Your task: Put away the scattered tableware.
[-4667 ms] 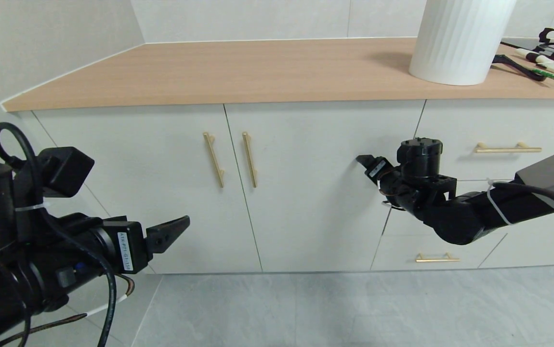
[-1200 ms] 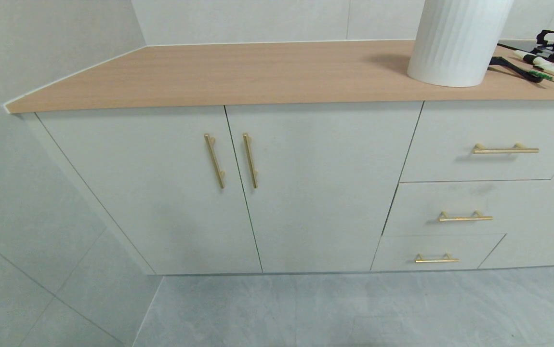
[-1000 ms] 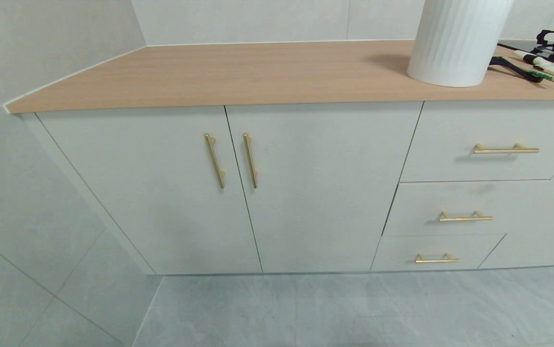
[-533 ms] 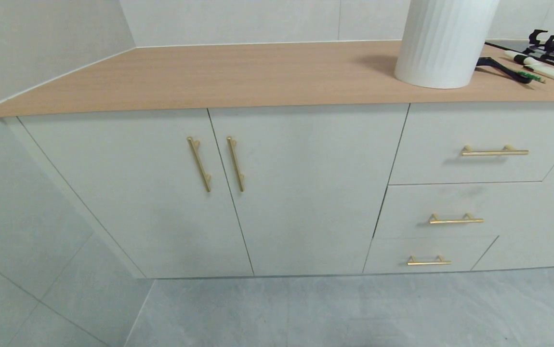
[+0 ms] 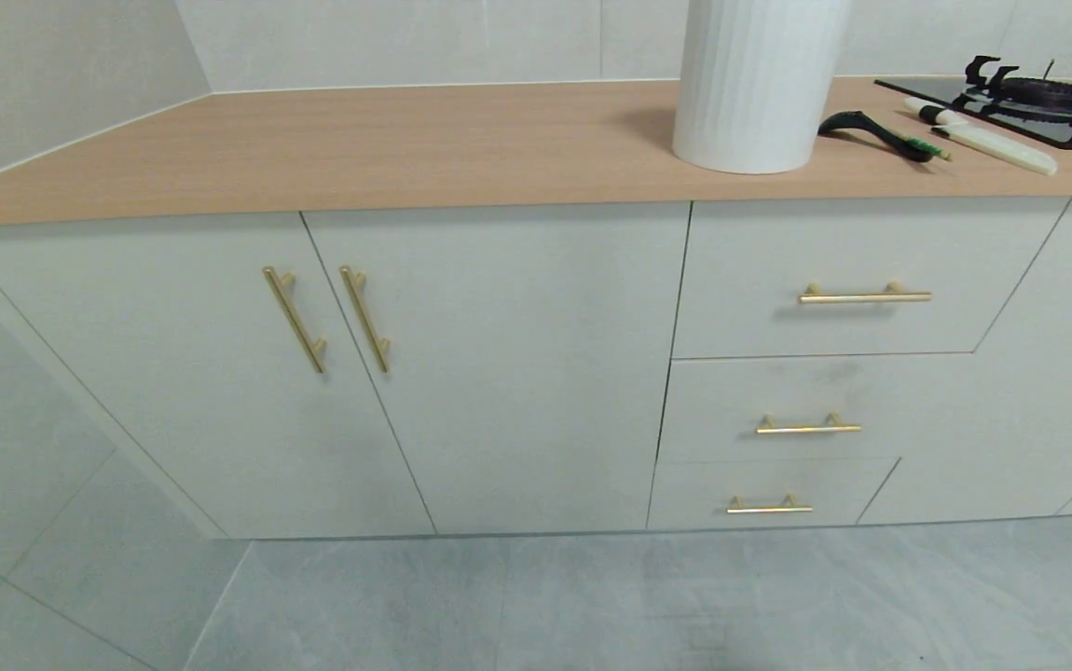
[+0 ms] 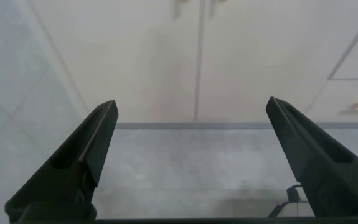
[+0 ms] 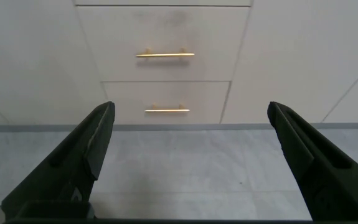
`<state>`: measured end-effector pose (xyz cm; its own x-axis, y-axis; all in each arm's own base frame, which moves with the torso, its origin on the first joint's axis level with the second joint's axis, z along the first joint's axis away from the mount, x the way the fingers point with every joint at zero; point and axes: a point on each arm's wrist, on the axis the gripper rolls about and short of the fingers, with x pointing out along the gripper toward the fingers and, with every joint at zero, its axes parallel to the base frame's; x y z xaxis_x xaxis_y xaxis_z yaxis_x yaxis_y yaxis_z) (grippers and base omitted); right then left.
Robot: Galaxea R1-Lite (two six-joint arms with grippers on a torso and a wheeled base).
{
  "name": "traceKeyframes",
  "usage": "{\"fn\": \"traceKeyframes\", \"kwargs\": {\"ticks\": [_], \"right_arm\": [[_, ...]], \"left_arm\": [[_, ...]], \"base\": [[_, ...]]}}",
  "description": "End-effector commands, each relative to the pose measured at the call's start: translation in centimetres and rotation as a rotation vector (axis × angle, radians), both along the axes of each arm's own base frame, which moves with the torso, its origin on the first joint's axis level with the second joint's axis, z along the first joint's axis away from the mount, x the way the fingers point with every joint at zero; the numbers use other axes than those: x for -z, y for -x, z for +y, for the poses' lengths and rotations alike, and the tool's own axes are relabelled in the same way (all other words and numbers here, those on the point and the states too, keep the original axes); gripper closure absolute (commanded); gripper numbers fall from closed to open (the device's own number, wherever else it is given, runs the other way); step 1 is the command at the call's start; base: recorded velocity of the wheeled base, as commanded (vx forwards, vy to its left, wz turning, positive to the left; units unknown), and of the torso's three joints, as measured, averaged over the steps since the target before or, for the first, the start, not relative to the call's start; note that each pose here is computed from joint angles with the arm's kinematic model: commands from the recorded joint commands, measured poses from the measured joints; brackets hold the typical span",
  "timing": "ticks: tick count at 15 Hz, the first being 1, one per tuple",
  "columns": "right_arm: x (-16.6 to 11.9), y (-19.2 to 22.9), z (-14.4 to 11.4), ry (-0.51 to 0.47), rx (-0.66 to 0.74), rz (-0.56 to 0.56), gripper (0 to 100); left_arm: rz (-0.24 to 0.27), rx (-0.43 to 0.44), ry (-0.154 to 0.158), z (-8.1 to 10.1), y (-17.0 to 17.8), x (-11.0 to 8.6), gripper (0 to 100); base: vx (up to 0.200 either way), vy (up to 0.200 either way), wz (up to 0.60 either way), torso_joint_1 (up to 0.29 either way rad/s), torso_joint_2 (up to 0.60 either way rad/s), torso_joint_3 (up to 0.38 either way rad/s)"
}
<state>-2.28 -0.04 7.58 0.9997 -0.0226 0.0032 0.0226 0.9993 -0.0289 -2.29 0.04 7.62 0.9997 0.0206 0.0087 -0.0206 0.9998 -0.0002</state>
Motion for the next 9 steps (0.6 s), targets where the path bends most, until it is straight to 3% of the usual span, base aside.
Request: {"fn": "traceKeyframes", "kwargs": {"ticks": [1,3,9], "right_arm": [[-0.01,-0.01,0.0,0.0,0.0,0.002,0],[-0.01,-0.01,0.0,0.0,0.002,0.002,0],[-0.01,-0.01,0.0,0.002,0.002,0.002,0]], "left_arm": [[0.001,-0.001,0.0,0.0,-0.01,-0.01,0],[0.001,-0.001,0.0,0.0,-0.01,-0.01,0],[0.001,-0.001,0.002,0.0,-0.01,-0.01,0]], "base": [[0.0,-0.2,0.0,0.002,0.0,0.002],[0.0,-0.2,0.0,0.002,0.0,0.005],[0.0,0.0,0.0,0.0,0.0,0.0]]}}
